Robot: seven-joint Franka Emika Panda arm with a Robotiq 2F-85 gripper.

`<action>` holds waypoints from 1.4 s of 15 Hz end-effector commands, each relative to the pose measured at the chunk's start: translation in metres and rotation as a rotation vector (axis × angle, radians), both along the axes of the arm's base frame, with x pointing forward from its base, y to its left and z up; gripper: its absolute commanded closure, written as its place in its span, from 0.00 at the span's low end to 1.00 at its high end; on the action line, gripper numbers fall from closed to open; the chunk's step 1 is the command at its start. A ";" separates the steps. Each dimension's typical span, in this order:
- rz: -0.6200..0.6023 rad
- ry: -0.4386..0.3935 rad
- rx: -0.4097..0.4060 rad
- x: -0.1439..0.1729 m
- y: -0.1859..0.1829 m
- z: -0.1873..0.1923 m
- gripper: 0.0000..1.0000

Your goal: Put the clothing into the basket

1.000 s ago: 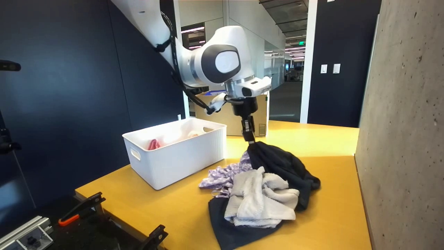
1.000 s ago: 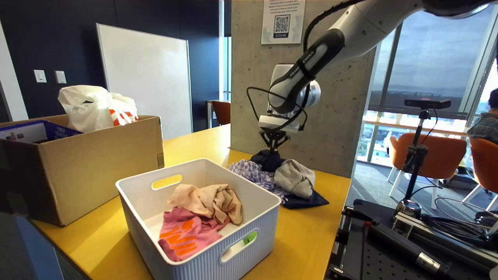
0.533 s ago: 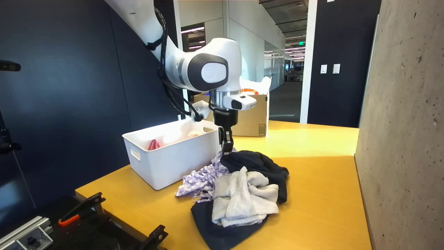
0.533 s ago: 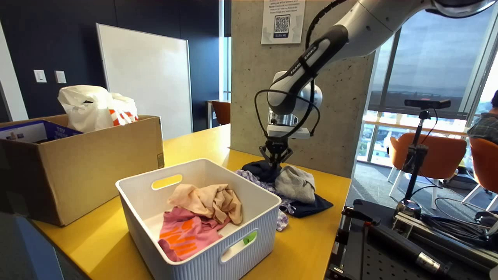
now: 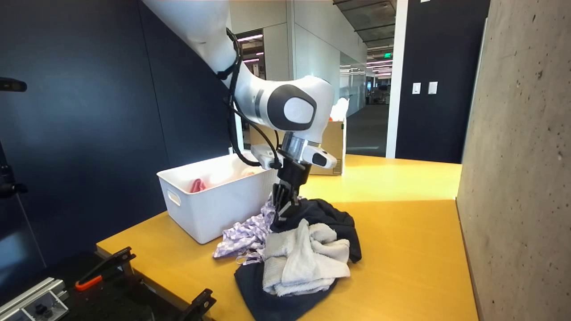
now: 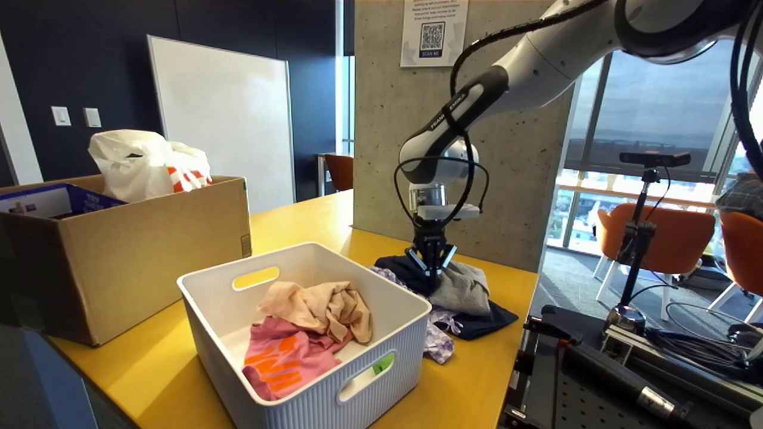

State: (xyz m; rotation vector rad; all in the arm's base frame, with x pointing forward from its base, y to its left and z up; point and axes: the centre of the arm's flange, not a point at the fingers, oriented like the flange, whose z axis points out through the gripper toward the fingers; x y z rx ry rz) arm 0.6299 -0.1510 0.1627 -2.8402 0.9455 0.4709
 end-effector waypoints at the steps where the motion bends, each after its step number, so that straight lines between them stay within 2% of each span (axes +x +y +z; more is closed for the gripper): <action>1: 0.026 0.034 0.026 0.021 -0.008 -0.002 0.69; 2: 0.030 0.019 0.028 0.013 -0.007 0.005 0.68; 7: 0.036 -0.051 0.005 -0.022 0.000 0.036 0.34; 11: -0.027 -0.066 -0.020 -0.043 -0.001 0.044 0.04; 12: -0.050 -0.067 -0.034 -0.047 -0.003 0.041 0.01; 15: -0.127 -0.098 -0.084 -0.056 -0.008 0.023 0.00; 21: -0.194 -0.255 -0.222 -0.056 0.006 -0.006 0.00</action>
